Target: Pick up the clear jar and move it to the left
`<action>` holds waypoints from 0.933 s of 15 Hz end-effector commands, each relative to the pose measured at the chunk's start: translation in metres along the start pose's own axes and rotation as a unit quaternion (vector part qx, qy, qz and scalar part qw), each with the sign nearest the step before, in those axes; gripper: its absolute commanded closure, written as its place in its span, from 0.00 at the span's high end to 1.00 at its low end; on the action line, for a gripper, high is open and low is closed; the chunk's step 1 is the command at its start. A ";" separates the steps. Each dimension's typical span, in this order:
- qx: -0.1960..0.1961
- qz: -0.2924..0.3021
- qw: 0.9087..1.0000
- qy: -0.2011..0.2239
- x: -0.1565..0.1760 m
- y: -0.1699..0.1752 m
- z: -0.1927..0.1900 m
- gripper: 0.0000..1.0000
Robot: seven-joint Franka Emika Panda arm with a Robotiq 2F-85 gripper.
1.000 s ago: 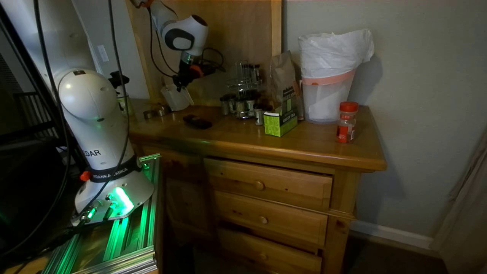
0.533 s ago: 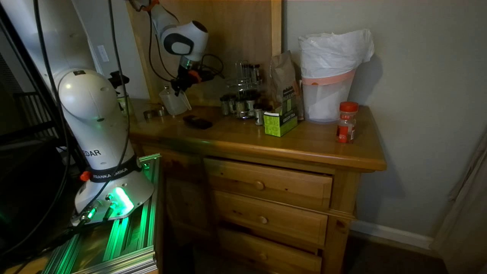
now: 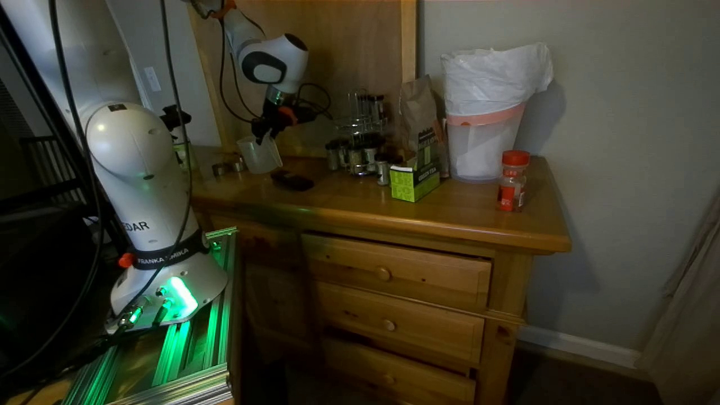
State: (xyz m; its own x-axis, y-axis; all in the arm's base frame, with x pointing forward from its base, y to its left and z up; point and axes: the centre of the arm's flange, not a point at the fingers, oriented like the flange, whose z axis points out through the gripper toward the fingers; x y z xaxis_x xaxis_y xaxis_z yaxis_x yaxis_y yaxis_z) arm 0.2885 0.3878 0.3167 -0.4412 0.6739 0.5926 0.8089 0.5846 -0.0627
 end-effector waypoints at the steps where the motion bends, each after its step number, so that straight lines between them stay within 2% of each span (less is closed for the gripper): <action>1: -0.012 0.001 1.000 0.011 0.003 -0.001 -0.006 0.88; 3: -0.016 -0.003 1.000 -0.001 0.009 -0.003 -0.010 0.99; 8: -0.043 -0.013 0.998 -0.054 0.043 -0.020 -0.026 1.00; 10: -0.063 -0.011 0.994 -0.088 0.062 -0.030 -0.032 1.00; 14: -0.119 0.019 0.980 -0.159 0.091 -0.063 -0.055 1.00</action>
State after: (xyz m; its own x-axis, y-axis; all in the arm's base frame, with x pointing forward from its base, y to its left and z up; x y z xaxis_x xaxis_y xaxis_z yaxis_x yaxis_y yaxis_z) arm 0.2475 0.4054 0.3892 -0.5117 0.7545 0.4110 0.8437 0.5316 0.0745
